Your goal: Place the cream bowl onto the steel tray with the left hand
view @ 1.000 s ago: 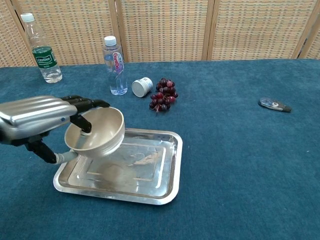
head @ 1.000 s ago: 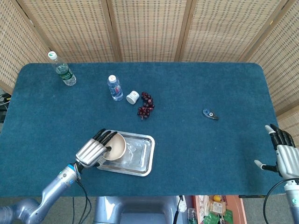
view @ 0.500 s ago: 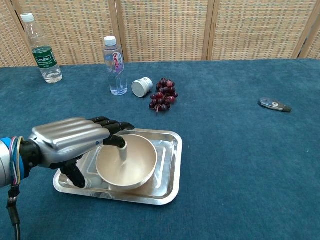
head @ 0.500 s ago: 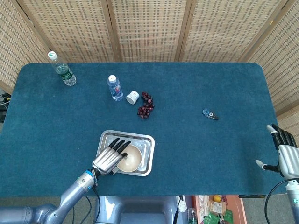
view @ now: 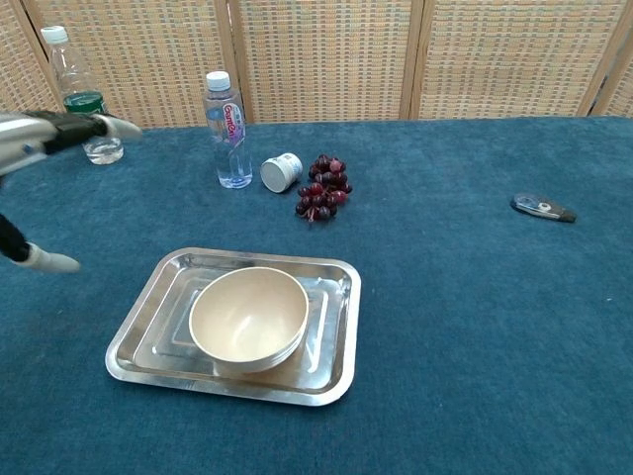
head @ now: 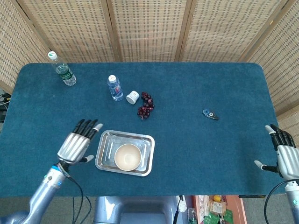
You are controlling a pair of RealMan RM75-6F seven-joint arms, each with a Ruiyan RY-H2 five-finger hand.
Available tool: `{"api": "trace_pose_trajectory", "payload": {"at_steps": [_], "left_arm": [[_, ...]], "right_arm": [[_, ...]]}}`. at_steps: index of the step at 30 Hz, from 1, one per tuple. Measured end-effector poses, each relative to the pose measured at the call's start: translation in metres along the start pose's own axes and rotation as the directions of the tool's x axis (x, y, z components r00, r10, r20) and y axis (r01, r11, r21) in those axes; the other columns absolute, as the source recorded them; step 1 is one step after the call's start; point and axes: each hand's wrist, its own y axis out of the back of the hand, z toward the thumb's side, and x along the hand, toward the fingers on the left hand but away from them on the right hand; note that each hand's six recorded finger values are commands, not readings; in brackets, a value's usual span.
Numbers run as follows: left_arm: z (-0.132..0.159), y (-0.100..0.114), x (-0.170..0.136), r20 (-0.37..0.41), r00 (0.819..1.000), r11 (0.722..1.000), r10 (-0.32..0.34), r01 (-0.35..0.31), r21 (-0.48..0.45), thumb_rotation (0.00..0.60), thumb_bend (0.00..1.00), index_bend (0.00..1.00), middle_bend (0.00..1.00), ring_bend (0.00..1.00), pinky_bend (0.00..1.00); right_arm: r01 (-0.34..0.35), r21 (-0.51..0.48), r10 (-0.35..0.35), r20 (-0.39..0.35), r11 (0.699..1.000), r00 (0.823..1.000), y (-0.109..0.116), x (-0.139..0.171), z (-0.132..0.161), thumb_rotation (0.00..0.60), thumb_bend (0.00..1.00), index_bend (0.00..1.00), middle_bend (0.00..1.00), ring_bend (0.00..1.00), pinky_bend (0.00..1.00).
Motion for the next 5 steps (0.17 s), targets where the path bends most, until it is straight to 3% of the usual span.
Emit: {"api": "trace_pose_trajectory", "payload": {"at_steps": [3, 5], "left_arm": [[-0.038, 0.008, -0.027, -0.123, 0.991, 0.998, 0.051, -0.055, -0.031, 0.600, 0.00, 0.00, 0.00, 0.00, 0.00], [-0.064, 0.011, -0.049, -0.206, 0.976, 0.995, 0.078, -0.089, -0.049, 0.600, 0.00, 0.00, 0.00, 0.00, 0.00]], "right_arm": [[0.008, -0.002, -0.008, -0.003, 1.000, 1.000, 0.002, 0.001, 0.000, 0.600, 0.00, 0.01, 0.00, 0.00, 0.00], [0.010, -0.005, -0.010, -0.003, 1.000, 1.000, 0.003, 0.002, 0.000, 0.600, 0.00, 0.01, 0.00, 0.00, 0.00]]}}
